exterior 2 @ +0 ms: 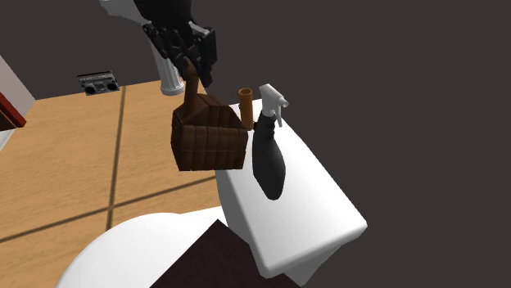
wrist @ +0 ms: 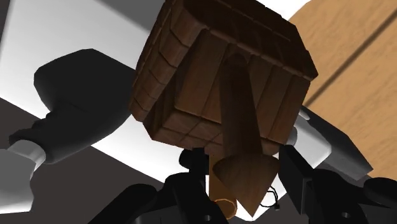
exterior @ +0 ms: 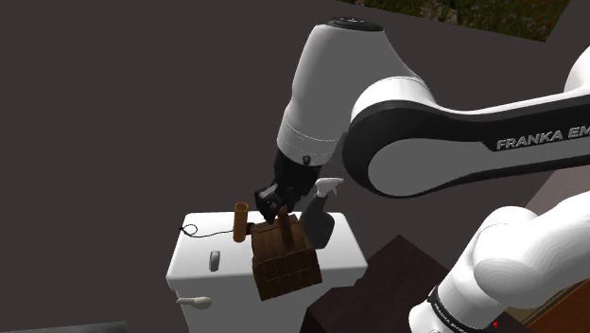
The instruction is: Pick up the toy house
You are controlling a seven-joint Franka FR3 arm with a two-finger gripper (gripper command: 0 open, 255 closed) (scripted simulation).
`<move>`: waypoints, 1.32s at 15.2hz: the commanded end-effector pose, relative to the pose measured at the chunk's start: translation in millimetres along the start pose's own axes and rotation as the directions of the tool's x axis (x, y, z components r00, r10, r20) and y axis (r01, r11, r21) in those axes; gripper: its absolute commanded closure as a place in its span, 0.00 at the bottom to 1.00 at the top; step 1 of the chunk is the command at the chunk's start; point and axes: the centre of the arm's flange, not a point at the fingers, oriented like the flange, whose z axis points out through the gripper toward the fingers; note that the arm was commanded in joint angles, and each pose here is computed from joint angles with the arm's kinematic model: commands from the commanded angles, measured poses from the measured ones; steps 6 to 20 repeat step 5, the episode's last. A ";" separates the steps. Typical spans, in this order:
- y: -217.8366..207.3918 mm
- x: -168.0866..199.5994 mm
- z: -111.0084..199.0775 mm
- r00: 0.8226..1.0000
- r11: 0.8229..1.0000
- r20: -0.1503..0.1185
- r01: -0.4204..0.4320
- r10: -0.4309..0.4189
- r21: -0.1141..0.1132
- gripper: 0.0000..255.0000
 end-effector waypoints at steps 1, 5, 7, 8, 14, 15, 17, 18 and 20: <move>0.4 1.8 -11.4 1.000 1.000 -0.002 0.000 0.000 0.001 1.00; 0.8 4.3 -22.5 1.000 1.000 -0.002 0.000 0.000 0.001 1.00; 0.8 4.3 -22.5 1.000 1.000 -0.002 0.000 0.000 0.001 1.00; 0.8 4.3 -22.5 1.000 1.000 -0.002 0.000 0.000 0.001 1.00; 0.8 4.3 -22.5 1.000 1.000 -0.002 0.000 0.000 0.001 1.00; 0.8 4.3 -22.5 1.000 1.000 -0.002 0.000 0.000 0.001 1.00; 0.8 4.3 -22.5 1.000 1.000 -0.002 0.000 0.000 0.001 1.00; 0.8 4.3 -22.5 1.000 1.000 -0.002 0.000 0.000 0.001 1.00; 0.8 4.3 -22.5 1.000 1.000 -0.002 0.000 0.000 0.001 1.00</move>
